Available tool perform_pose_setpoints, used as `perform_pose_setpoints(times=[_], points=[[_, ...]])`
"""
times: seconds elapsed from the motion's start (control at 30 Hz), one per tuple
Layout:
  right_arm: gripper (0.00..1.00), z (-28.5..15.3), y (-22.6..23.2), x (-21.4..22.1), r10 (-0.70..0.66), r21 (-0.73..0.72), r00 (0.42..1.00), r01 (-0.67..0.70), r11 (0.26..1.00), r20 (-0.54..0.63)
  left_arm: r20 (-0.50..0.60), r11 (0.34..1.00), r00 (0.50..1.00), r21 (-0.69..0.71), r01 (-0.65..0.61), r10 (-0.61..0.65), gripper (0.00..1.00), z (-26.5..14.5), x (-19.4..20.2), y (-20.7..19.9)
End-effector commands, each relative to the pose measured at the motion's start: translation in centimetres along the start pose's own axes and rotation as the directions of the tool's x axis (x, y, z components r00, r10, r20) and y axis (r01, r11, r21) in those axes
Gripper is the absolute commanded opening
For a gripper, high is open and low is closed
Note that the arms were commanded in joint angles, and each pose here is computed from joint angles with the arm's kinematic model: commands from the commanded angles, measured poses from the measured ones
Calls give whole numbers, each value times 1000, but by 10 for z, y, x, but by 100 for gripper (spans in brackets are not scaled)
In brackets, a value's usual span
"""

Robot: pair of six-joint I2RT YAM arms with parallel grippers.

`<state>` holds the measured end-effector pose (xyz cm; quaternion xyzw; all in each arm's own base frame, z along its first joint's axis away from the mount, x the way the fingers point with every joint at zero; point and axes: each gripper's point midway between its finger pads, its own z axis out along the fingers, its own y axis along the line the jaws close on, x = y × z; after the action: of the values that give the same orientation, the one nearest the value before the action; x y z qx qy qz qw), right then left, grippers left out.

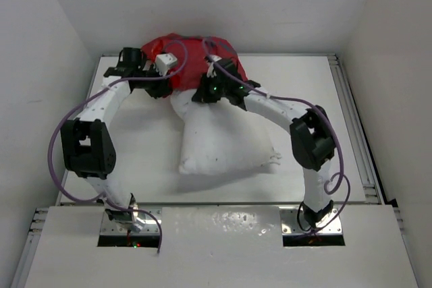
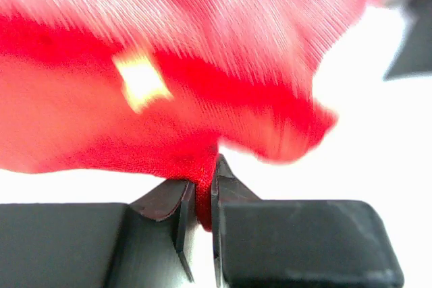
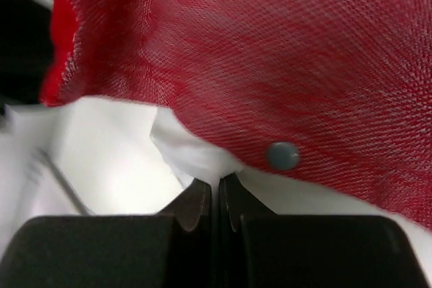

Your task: Put the pillow into the pillowcase

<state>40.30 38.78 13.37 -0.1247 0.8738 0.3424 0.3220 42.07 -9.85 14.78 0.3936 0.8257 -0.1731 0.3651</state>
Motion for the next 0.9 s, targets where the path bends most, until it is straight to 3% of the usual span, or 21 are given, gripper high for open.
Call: perform_pose_setpoints(times=[0.0,0.03,0.13,0.23,0.37,0.43,0.6,0.73,0.87], points=[[0,-109,94,-181,132,-340,814,85,937,566,103,968,987,209,-142,123,0,-33,-50,-64],[0,-142,98,-212,148,-330,729,113,937,669,109,956,981,230,-183,161,0,-40,-56,-74],[0,-183,95,-245,145,-273,598,129,953,788,165,921,958,277,-272,234,0,-53,-72,-94],[0,-219,72,-261,123,-160,457,44,986,881,222,870,924,324,-370,310,0,-73,-85,-118],[0,-229,43,-261,118,-106,400,-51,993,909,275,824,887,344,-450,370,0,-88,-91,-130],[0,-215,34,-256,106,-81,426,-76,994,898,303,812,878,354,-465,370,0,-92,-96,-135],[0,-139,39,-201,142,-98,595,-106,990,791,512,746,803,396,-535,304,0,-116,-138,-165],[0,-81,43,-141,105,-41,735,-105,994,670,520,730,815,448,-516,257,0,-104,-137,-175],[0,-50,15,-110,79,55,784,-142,988,615,566,672,788,488,-557,243,0,-114,-137,-199]])
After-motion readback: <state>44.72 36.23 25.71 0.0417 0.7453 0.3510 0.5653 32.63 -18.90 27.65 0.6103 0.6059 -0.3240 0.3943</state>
